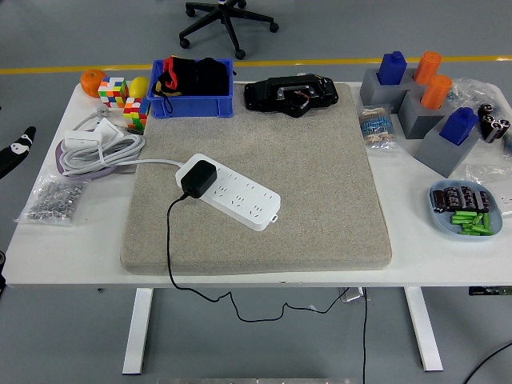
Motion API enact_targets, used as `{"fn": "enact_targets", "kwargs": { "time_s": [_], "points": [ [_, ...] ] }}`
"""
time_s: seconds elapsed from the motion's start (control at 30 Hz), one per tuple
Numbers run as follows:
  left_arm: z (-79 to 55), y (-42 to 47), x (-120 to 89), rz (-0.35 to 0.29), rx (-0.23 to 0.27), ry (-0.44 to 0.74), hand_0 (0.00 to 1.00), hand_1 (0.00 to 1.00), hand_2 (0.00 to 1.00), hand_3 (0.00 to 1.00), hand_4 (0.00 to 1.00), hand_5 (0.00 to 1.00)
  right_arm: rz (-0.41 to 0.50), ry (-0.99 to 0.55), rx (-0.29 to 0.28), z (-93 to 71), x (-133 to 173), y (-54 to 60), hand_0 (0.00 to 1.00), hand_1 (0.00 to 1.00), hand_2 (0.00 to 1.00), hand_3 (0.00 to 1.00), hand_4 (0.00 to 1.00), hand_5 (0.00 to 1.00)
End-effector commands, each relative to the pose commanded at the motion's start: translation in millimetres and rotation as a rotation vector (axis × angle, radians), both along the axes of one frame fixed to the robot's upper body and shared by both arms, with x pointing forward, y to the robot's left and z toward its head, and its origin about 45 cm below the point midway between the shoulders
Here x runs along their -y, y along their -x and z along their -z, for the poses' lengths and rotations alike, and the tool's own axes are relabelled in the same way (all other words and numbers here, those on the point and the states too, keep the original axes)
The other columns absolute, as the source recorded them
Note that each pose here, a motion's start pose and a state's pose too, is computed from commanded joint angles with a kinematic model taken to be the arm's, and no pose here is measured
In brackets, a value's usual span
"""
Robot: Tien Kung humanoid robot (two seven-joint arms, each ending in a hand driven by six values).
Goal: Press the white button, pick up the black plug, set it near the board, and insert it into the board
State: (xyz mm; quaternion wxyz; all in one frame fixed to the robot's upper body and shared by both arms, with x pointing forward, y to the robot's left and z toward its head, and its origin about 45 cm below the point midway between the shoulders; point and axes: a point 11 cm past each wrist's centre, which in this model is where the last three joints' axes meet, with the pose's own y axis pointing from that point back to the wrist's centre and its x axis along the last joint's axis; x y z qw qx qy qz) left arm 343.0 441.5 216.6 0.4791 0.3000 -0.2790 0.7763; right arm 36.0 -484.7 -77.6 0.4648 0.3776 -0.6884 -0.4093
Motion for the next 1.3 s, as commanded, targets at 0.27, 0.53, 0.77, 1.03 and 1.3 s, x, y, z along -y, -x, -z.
{"fn": "enact_targets", "kwargs": {
  "time_s": [0.27,0.53,0.77,1.03,1.3],
  "points": [
    [-3.2,2.2,3,0.010,0.007,-0.007,0.856,0.872,0.828,0.789,0.813,0.504,-0.003,-0.002,0.005,0.1,-1,-1.9,0.747,0.719,0.701,0.653,0.718,0.405],
    [-5.4,2.4,3,0.011,0.015,-0.007,0.855,0.871,0.826,0.787,0.807,0.493,-0.001,0.003,0.006,-1.0,1,-2.5,0.746,0.720,0.700,0.654,0.719,0.406],
    [-8.6,2.2,3,0.012,0.019,-0.014,0.857,0.871,0.826,0.785,0.801,0.487,0.005,0.003,0.009,-1.4,2,-2.9,0.746,0.721,0.700,0.654,0.719,0.407],
    [-11.9,0.4,6,0.023,0.024,-0.017,0.858,0.870,0.826,0.785,0.799,0.484,0.010,0.001,0.013,-0.9,1,-3.1,0.746,0.721,0.700,0.655,0.719,0.408],
    [-10.9,0.8,7,0.025,0.022,-0.013,0.858,0.870,0.826,0.784,0.794,0.479,0.012,0.000,0.015,-0.9,1,-4.2,0.746,0.721,0.701,0.656,0.719,0.409]
  ]
}}
